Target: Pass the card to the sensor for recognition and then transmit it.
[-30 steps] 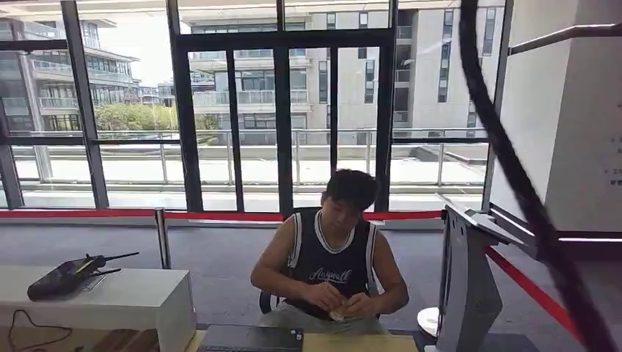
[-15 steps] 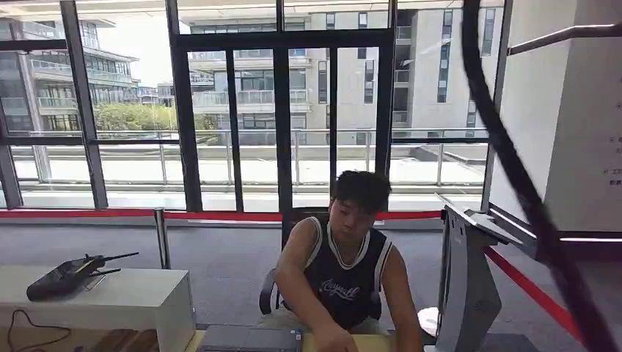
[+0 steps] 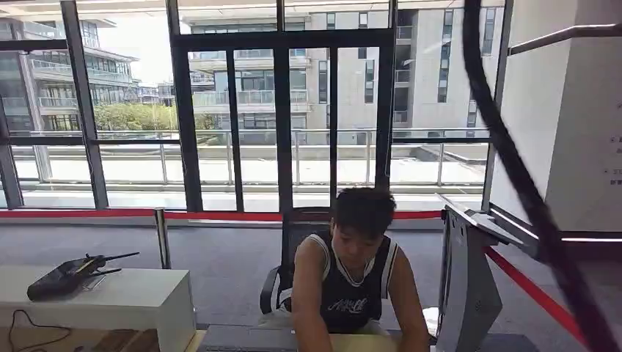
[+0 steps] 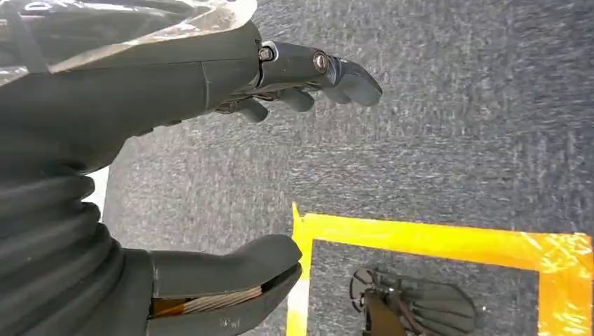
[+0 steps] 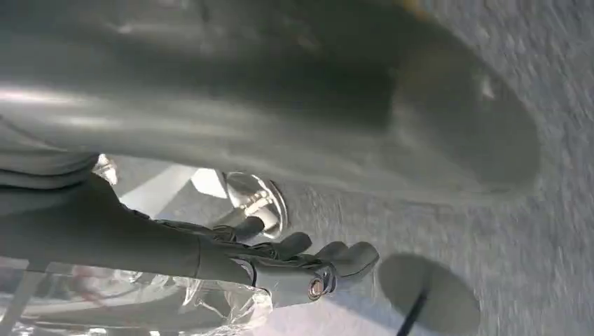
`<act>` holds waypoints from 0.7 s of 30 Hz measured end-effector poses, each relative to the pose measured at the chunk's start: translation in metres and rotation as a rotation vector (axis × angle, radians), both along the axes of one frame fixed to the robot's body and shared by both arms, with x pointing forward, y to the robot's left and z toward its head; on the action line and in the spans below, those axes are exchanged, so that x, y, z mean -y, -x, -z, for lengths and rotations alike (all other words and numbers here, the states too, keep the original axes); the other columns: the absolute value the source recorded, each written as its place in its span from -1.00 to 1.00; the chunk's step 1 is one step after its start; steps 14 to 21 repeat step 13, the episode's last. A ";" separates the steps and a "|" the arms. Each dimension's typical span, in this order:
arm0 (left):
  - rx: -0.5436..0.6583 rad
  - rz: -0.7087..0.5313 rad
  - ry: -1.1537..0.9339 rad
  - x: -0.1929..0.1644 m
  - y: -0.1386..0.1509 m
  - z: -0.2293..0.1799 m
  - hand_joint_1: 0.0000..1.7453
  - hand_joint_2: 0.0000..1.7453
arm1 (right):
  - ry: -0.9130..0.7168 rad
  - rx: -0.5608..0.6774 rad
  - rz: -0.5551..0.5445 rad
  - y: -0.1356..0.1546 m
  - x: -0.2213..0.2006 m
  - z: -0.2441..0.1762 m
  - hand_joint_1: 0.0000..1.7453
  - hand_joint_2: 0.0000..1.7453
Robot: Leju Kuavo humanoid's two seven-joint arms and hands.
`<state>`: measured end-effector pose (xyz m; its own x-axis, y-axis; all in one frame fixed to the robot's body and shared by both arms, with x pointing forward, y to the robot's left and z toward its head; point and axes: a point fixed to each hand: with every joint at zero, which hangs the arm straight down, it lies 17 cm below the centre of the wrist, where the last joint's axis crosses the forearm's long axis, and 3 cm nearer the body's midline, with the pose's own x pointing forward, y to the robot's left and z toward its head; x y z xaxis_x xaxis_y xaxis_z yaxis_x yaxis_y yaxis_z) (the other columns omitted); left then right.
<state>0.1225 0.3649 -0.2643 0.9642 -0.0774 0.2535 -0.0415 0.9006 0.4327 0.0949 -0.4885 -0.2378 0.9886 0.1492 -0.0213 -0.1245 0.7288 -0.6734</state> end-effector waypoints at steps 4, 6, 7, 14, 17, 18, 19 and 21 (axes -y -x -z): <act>-0.006 -0.005 -0.002 -0.001 0.001 0.000 -1.00 1.00 | -0.063 -0.062 -0.030 0.008 -0.017 0.009 -1.00 -1.00; -0.010 -0.003 -0.003 -0.001 0.002 0.000 -1.00 1.00 | -0.080 -0.075 -0.043 0.010 -0.023 0.011 -1.00 -1.00; -0.014 -0.004 -0.003 -0.001 0.002 0.000 -1.00 1.00 | -0.084 -0.077 -0.049 0.010 -0.025 0.012 -1.00 -1.00; -0.033 -0.004 -0.001 0.000 0.006 0.001 -1.00 1.00 | -0.104 -0.075 -0.080 0.008 -0.033 0.015 -1.00 -1.00; -0.033 -0.004 -0.001 0.000 0.006 0.001 -1.00 1.00 | -0.104 -0.075 -0.080 0.008 -0.033 0.015 -1.00 -1.00; -0.033 -0.004 -0.001 0.000 0.006 0.001 -1.00 1.00 | -0.104 -0.075 -0.080 0.008 -0.033 0.015 -1.00 -1.00; -0.033 -0.004 -0.001 0.000 0.006 0.001 -1.00 1.00 | -0.104 -0.075 -0.080 0.008 -0.033 0.015 -1.00 -1.00; -0.033 -0.004 -0.001 0.000 0.006 0.001 -1.00 1.00 | -0.104 -0.075 -0.080 0.008 -0.033 0.015 -1.00 -1.00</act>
